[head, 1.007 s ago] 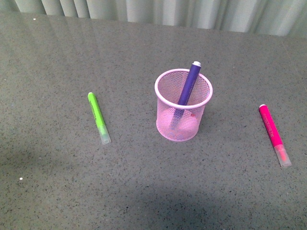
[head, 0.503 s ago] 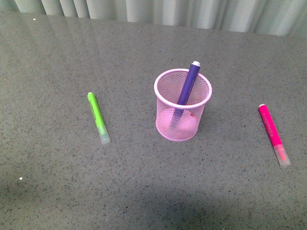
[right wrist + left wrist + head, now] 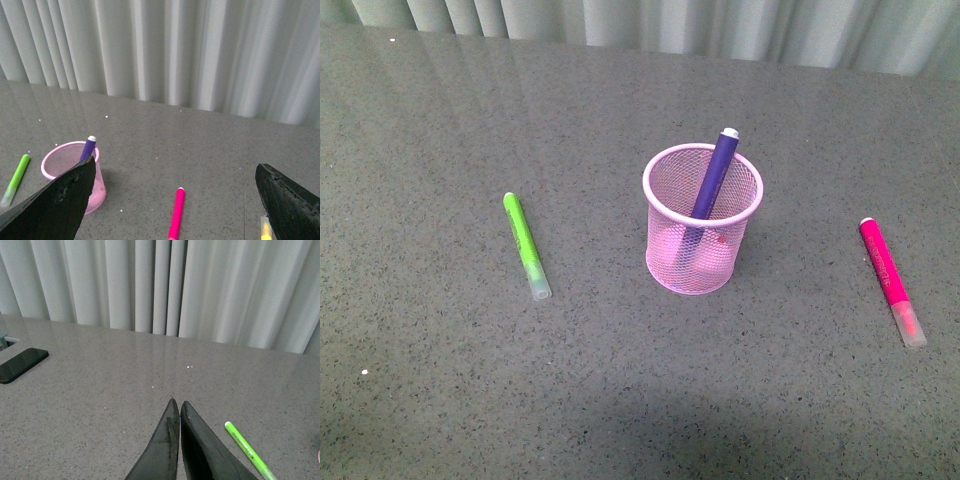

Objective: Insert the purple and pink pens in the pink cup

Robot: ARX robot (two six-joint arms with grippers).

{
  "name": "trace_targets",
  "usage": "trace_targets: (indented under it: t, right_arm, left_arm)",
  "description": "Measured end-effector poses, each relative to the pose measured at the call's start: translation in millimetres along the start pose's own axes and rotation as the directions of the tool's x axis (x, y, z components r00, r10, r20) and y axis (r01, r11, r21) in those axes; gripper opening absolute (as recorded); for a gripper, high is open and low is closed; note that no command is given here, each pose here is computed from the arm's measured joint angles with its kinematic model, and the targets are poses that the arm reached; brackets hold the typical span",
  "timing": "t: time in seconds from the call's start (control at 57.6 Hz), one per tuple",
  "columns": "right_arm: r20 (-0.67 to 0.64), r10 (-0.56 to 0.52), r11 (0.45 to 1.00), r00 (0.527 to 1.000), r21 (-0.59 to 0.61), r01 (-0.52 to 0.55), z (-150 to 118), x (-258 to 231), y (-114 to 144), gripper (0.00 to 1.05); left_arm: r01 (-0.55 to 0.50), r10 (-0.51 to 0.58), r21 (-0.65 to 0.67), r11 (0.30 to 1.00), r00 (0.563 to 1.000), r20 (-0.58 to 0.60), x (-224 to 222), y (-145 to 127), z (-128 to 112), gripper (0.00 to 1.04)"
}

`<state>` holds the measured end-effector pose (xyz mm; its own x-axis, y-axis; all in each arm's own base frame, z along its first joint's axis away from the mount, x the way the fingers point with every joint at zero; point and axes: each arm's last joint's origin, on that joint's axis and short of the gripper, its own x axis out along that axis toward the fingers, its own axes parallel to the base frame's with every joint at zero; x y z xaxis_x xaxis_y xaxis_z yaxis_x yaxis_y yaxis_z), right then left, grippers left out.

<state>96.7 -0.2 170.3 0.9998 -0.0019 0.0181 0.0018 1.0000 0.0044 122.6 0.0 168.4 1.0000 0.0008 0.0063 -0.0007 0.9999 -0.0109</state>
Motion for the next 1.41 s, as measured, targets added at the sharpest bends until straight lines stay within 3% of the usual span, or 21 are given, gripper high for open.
trace_targets:
  t: [1.007,1.128,1.406]
  right_arm:
    - [-0.001,0.001,1.000,1.000,0.000,-0.001,-0.1,0.0,0.0,0.97]
    - [-0.001,0.000,1.000,1.000,0.000,0.000,-0.1,0.0,0.0,0.97]
    - [-0.001,0.000,1.000,1.000,0.000,0.000,-0.1,0.0,0.0,0.97]
  left_arm:
    - [0.000,0.000,0.000,1.000,1.000,-0.015,-24.4,0.1,-3.6,0.03]
    - [-0.001,0.001,0.001,1.000,1.000,-0.015,-24.4,0.1,-3.6,0.29]
    - [-0.001,0.001,0.001,1.000,1.000,-0.015,-24.4,0.1,-3.6,0.71]
